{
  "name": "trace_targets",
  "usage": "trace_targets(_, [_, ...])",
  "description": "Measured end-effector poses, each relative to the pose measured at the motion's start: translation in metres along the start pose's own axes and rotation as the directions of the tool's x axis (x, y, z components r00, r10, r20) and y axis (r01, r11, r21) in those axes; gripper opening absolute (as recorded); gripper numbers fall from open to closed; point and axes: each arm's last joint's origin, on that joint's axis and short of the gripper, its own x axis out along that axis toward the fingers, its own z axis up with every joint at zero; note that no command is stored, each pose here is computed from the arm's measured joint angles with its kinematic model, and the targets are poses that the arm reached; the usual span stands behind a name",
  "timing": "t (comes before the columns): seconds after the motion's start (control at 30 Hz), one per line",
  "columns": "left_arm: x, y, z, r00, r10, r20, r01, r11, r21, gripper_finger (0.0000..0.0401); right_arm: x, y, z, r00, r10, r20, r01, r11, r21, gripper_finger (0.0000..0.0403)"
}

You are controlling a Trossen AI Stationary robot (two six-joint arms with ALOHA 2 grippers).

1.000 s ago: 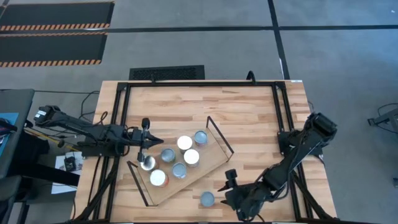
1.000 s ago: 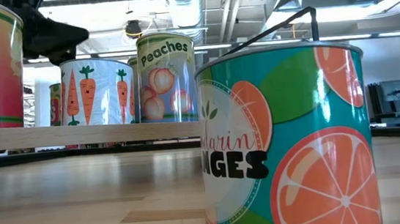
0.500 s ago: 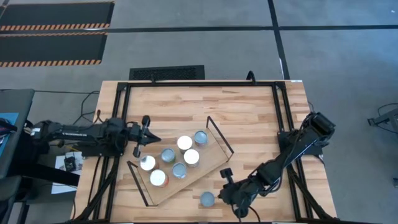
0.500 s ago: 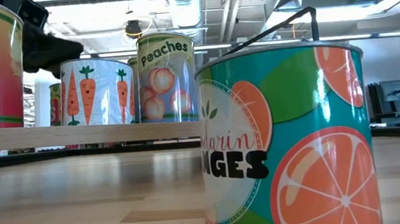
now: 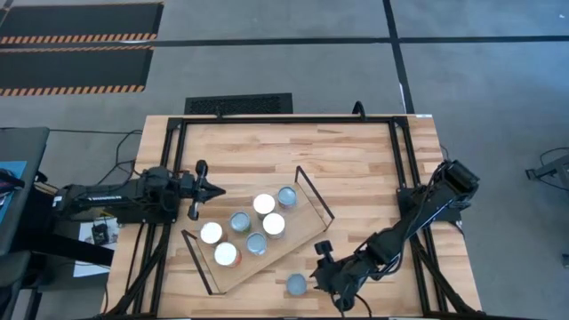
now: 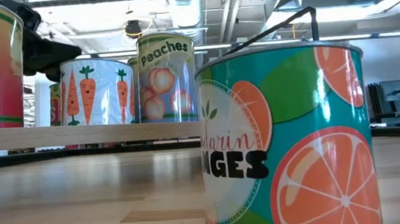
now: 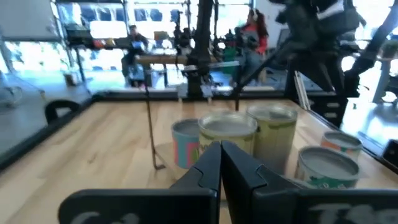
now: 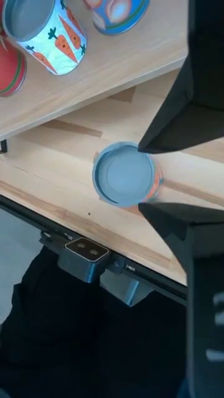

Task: Pick and place cans onto a shelf
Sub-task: Put the canned orange on the shelf

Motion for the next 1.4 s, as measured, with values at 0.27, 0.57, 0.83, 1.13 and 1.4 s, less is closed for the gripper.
trace_targets(0.27, [-0.01, 0.001, 0.004, 0.993, 0.101, 0.062, -0.102, 0.995, 0.022, 0.0, 0.031, 0.009, 0.016, 0.993, -0.028, -0.116, 0.017, 0.995, -0.101, 0.0188])
trace_targets(0.57, [-0.01, 0.002, 0.002, 0.988, 0.141, 0.056, -0.143, 0.989, 0.033, 0.0, 0.061, 0.008, 0.029, 0.947, -0.004, -0.323, -0.074, 0.971, -0.229, 0.0174])
trace_targets(0.83, [-0.01, 0.003, 0.002, 0.987, 0.149, 0.054, -0.15, 0.988, 0.022, 0.0, 0.081, 0.003, 0.017, 0.911, 0.018, -0.411, -0.164, 0.933, -0.321, 0.0158])
trace_targets(1.13, [-0.01, 0.004, 0.001, 0.979, 0.198, 0.044, -0.198, 0.98, -0.006, 0.0, 0.09, 0.004, 0.013, 0.906, 0.022, -0.423, -0.192, 0.912, -0.363, 0.0103])
trace_targets(1.4, [-0.01, 0.004, 0.001, 0.979, 0.198, 0.043, -0.198, 0.98, -0.008, 0.0, 0.089, 0.004, 0.011, 0.895, 0.022, -0.446, -0.203, 0.91, -0.361, 0.0026])
